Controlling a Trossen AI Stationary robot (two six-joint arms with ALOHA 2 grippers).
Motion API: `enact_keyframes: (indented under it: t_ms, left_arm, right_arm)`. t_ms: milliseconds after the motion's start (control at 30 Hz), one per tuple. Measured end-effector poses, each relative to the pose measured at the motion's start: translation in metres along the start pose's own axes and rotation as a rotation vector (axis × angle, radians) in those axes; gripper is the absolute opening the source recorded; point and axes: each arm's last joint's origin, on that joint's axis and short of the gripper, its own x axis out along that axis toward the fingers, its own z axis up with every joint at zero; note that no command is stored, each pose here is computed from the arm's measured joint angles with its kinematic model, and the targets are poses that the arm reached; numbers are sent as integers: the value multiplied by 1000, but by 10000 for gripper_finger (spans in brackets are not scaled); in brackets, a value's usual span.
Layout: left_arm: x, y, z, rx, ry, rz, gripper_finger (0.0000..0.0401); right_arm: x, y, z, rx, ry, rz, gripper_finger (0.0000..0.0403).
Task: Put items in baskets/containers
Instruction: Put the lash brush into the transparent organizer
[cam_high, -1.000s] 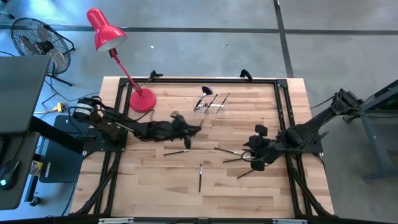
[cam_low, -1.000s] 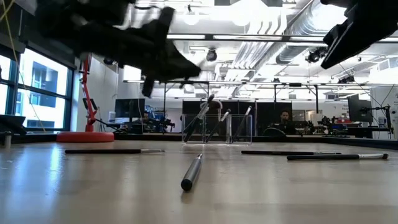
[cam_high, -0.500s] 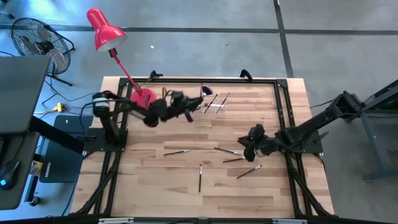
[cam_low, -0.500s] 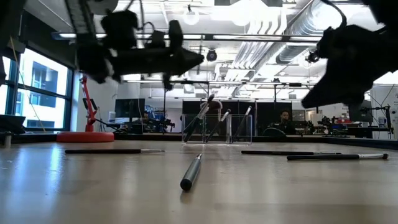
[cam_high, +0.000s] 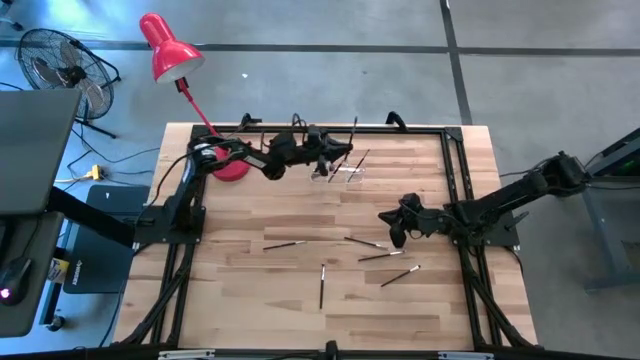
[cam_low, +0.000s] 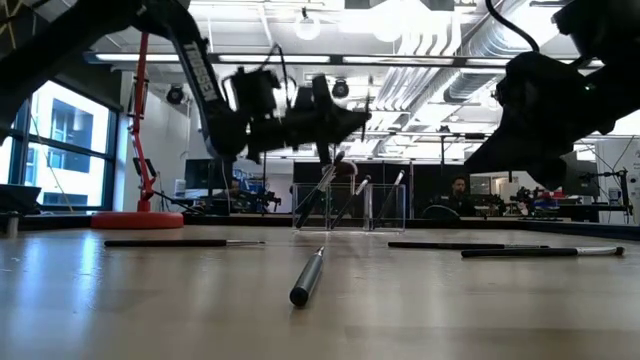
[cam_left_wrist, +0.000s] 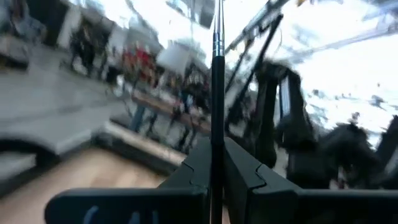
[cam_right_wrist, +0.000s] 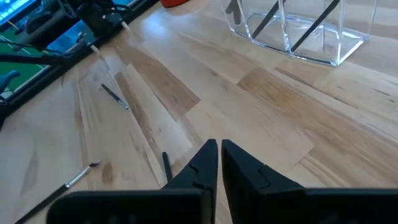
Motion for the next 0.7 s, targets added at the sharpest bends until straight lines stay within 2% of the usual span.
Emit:
enact_keyframes:
  t_ms: [267,433,567,700]
  left_arm:
    - [-7,13,-13,4,68,13,10]
    - [-12,22,-8,109,83,13,10]
    - [-11,19,6,159,83,17,10]
    - [-12,21,-3,229,206,6,10]
  right_arm:
    - [0,0,1,25,-8,-4,11]
    - [0,0,1,32,-10,-2,11]
    - [0,0,1,32,-13,-5,11]
    - [0,0,1,32,-22,-13,12]
